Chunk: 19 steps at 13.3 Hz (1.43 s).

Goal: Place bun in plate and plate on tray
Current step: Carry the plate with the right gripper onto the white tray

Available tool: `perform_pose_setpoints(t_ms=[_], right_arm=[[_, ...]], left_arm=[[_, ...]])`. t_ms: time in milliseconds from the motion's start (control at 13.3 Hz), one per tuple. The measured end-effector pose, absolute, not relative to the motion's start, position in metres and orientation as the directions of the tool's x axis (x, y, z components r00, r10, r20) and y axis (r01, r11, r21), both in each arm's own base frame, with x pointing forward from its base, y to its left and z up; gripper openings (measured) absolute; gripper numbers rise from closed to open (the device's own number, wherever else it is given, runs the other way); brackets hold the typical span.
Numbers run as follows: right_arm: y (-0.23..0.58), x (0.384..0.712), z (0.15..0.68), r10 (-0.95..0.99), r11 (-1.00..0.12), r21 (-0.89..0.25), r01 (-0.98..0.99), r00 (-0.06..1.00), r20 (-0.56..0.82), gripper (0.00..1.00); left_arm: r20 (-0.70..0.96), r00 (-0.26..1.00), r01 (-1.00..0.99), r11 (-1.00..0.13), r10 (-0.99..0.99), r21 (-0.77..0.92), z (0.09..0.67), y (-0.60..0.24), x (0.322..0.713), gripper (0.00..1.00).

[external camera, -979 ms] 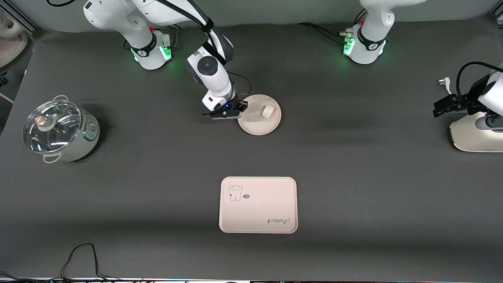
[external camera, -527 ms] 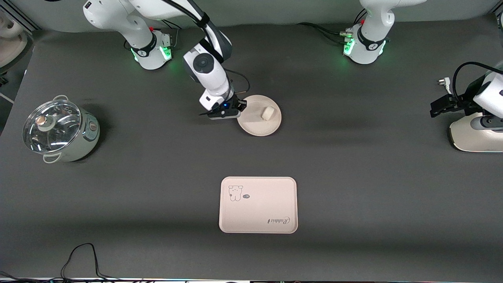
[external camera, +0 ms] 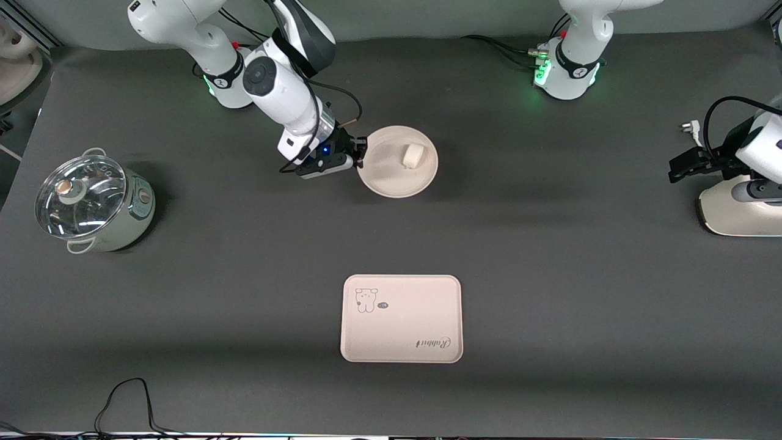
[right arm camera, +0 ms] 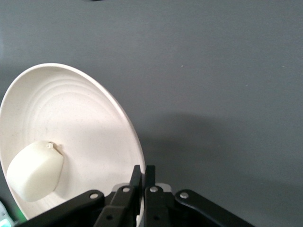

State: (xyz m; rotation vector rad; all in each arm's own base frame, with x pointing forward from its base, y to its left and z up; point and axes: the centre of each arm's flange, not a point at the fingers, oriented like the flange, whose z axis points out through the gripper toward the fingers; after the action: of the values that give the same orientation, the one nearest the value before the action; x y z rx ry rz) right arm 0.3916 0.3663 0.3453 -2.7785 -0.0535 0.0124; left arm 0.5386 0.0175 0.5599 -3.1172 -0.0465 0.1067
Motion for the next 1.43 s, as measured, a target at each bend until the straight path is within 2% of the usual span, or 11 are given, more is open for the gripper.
perform_pose_setpoints(t_ms=[226,377,527,1054,1205,1431], right_arm=[[0.365,0.4,0.343,0.024,-0.934,-0.357,0.021,1.0,-0.004,0.04],[0.368,0.424,0.342,0.001,-0.932,-0.363,-0.001,1.0,-0.006,0.04],[0.373,0.463,0.342,-0.02,-0.928,-0.37,-0.031,0.999,-0.033,0.04],[0.361,0.637,0.34,-0.059,-0.916,-0.397,-0.066,0.998,-0.03,0.04],[0.36,0.674,0.338,-0.074,-0.906,-0.418,-0.068,0.997,-0.002,0.04],[0.366,0.707,0.317,-0.085,-0.897,-0.437,-0.061,0.996,0.036,0.04]], left_arm=[[-0.068,0.997,0.029,-0.999,0.031,-0.023,0.56,0.018,0.539,1.0],[-0.067,0.997,0.029,-0.999,0.031,-0.023,0.56,0.018,0.539,1.0],[-0.066,0.997,0.031,-0.999,0.033,-0.023,0.561,0.018,0.538,1.0],[-0.064,0.997,0.034,-0.999,0.036,-0.024,0.562,0.017,0.538,1.0],[-0.063,0.997,0.034,-0.999,0.036,-0.024,0.563,0.017,0.537,1.0],[-0.059,0.998,0.035,-0.999,0.036,-0.024,0.565,0.017,0.536,1.0]])
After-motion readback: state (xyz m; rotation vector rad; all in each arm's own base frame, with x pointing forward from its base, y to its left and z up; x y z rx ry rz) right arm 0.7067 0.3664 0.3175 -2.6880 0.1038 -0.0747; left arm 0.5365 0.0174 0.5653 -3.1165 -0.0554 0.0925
